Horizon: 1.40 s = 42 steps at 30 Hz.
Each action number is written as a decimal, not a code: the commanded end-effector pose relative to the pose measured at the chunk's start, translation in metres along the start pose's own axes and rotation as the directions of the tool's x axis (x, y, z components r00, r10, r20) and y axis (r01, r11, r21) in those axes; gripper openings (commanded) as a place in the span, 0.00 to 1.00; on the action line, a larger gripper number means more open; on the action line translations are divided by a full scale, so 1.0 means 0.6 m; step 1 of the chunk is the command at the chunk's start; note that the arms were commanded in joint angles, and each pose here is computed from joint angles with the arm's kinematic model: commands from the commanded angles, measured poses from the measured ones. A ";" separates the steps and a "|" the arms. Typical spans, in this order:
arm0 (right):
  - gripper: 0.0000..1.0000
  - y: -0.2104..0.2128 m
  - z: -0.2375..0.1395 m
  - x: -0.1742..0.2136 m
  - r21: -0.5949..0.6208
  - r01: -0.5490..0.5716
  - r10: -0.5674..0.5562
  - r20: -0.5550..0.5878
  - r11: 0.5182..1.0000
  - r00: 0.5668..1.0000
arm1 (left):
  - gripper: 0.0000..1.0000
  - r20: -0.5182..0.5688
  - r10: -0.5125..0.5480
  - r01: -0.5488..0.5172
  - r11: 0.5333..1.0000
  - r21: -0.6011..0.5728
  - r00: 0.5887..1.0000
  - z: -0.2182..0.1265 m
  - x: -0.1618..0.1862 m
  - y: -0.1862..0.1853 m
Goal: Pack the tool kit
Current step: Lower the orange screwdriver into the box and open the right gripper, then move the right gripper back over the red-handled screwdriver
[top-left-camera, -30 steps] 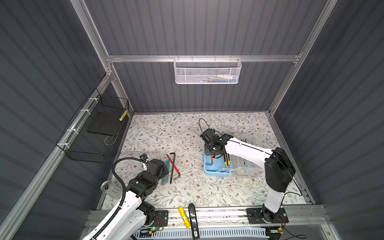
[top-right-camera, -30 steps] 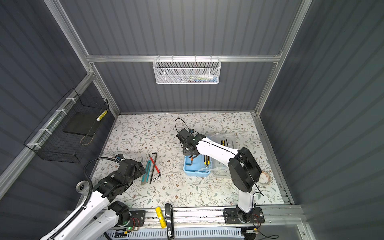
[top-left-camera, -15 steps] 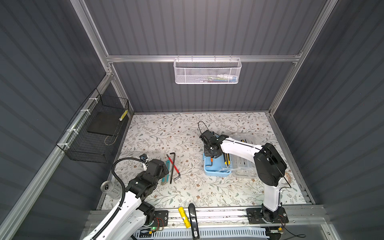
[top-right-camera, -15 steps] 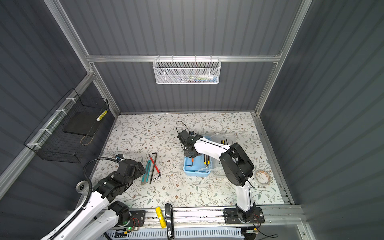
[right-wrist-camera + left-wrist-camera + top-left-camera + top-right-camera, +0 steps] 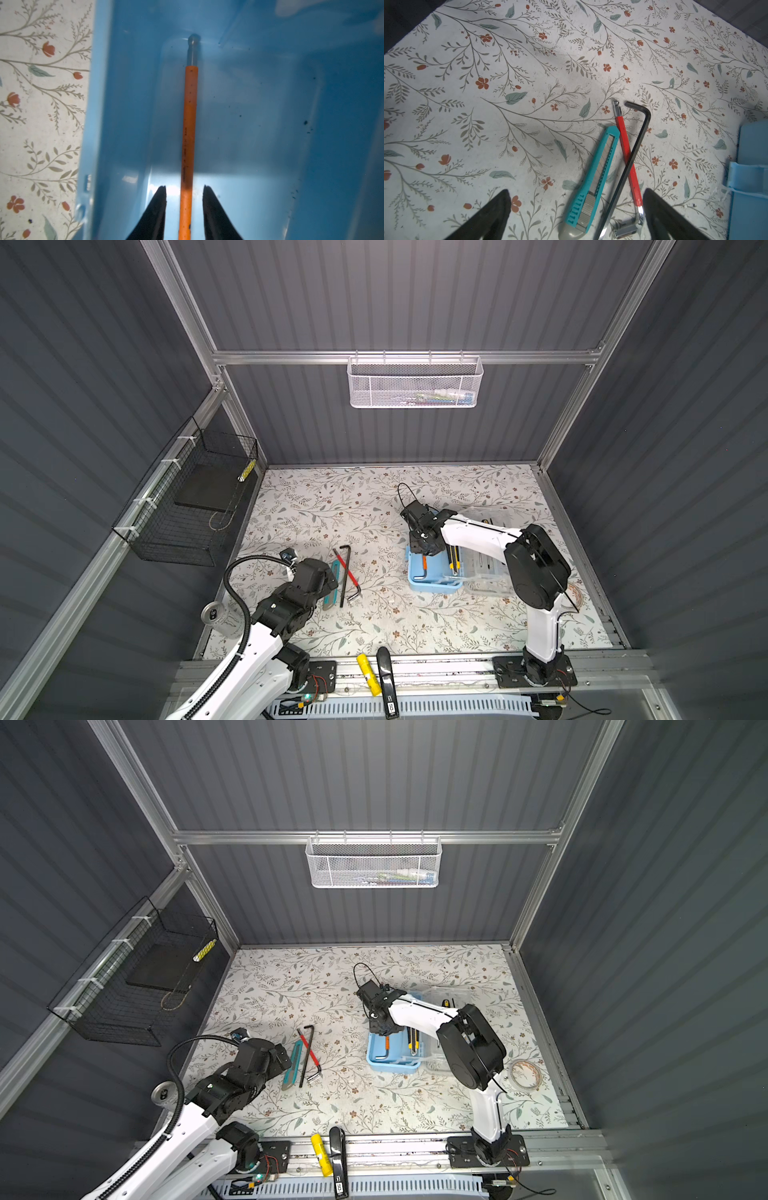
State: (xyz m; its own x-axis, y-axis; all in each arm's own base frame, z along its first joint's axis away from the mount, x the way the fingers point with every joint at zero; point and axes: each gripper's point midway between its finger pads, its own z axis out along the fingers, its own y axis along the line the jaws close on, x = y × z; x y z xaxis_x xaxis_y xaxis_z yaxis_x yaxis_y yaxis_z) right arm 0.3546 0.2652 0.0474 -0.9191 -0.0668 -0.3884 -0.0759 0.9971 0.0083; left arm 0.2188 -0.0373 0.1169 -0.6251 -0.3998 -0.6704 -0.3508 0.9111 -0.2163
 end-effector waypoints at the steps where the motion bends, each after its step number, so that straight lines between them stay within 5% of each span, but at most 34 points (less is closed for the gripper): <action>1: 0.35 -0.008 -0.048 -0.027 0.002 0.009 -0.009 0.058 1.000 0.998 | 0.99 0.027 0.017 -0.017 1.000 -0.008 1.000 -0.015 -0.016 0.003; 9: 0.36 0.079 -0.144 -0.047 -0.134 0.220 -0.190 0.211 0.966 0.959 | 0.99 0.064 0.028 -0.027 0.999 -0.017 0.998 -0.029 -0.037 0.004; 16: 0.37 0.249 -0.130 0.019 -0.315 0.499 -0.438 0.247 0.807 0.864 | 1.00 0.080 0.035 -0.034 0.999 -0.019 0.996 -0.038 -0.046 0.005; 25: 0.37 0.354 -0.084 0.107 -0.392 0.626 -0.594 0.217 0.674 0.775 | 0.99 0.107 0.027 -0.024 0.999 -0.031 0.994 -0.055 -0.055 0.019; 42: 0.37 0.384 -0.018 0.145 -0.350 0.677 -0.668 0.167 0.647 0.725 | 1.00 0.125 0.008 -0.004 1.000 -0.028 0.992 -0.062 -0.057 0.025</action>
State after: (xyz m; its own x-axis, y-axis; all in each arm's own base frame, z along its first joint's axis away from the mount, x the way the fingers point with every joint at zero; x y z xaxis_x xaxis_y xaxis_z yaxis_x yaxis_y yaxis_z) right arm 0.2542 0.4933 0.0365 -0.5542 -0.6811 -0.4785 -0.8040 0.5868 0.0961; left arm 0.2107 -0.0165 0.1560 -0.5441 -0.3826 -0.7467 -0.3642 0.9095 -0.2005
